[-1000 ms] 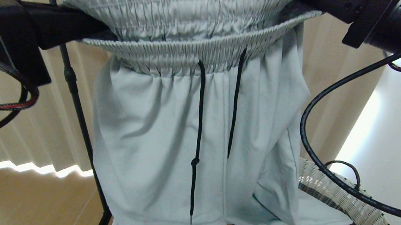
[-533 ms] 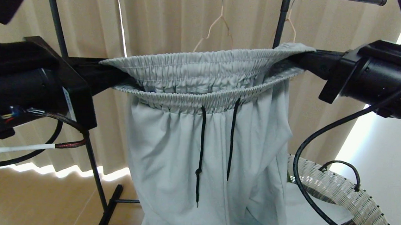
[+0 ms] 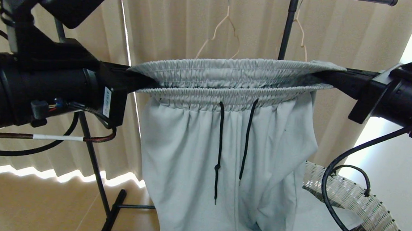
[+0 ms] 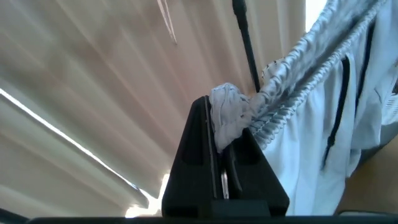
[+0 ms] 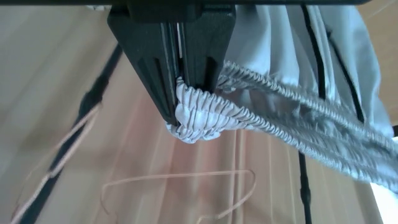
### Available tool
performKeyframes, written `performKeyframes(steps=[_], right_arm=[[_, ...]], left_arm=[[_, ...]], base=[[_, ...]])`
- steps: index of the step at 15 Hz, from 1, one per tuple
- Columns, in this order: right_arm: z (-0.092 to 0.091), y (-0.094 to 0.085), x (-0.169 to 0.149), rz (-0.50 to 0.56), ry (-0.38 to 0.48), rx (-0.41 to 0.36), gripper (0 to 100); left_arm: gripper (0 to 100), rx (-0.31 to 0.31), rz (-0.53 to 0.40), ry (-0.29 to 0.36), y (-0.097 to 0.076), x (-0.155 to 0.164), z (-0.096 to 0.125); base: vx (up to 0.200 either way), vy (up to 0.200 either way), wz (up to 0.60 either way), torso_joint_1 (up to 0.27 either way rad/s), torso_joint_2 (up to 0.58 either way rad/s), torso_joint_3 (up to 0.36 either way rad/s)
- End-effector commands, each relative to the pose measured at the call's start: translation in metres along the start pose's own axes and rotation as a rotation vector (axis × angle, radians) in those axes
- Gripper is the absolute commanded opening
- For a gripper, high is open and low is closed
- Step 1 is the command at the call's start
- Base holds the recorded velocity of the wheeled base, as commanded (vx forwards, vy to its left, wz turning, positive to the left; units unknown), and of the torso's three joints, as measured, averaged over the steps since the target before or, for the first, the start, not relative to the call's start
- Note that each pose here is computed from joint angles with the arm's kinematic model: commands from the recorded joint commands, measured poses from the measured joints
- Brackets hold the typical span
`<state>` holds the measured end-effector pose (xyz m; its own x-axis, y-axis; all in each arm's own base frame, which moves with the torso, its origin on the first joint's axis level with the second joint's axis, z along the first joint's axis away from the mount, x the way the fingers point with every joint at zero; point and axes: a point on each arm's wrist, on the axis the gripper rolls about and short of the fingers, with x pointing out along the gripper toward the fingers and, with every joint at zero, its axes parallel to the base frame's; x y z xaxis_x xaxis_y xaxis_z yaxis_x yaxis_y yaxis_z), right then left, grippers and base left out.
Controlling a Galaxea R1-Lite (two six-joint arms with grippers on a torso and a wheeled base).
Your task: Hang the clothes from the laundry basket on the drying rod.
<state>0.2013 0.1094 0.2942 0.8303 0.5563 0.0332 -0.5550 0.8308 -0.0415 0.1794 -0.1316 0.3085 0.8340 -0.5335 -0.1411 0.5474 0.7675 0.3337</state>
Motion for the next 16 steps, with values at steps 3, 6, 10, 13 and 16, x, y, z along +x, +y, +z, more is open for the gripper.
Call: performKeyframes(steps=[3,6,10,13,16], right_arm=[[-0.002,0.001,-0.008,-0.003,0.001,-0.002,0],[-0.002,0.001,-0.008,-0.003,0.003,-0.002,0],[-0.002,0.001,-0.008,-0.003,0.003,-0.002,0],[-0.003,0.001,-0.007,-0.002,0.006,-0.001,0],[-0.002,0.000,-0.007,-0.003,0.003,-0.002,0]], left_arm=[[0,0.007,0.041,0.031,0.010,0.015,-0.002],[0,0.020,0.029,0.043,0.007,0.008,-0.008],[0,0.067,0.024,0.057,0.005,0.009,-0.013],[0,0.067,0.025,0.050,0.006,0.007,-0.011],[0,0.070,0.027,0.045,0.006,0.007,-0.011]], base=[[0.000,0.000,0.00,0.000,0.00,0.000],[0.000,0.000,0.00,0.000,0.00,0.000],[0.000,0.000,0.00,0.000,0.00,0.000],[0.000,0.200,0.00,0.004,0.00,0.005],[0.000,0.200,0.00,0.009,0.00,0.005]])
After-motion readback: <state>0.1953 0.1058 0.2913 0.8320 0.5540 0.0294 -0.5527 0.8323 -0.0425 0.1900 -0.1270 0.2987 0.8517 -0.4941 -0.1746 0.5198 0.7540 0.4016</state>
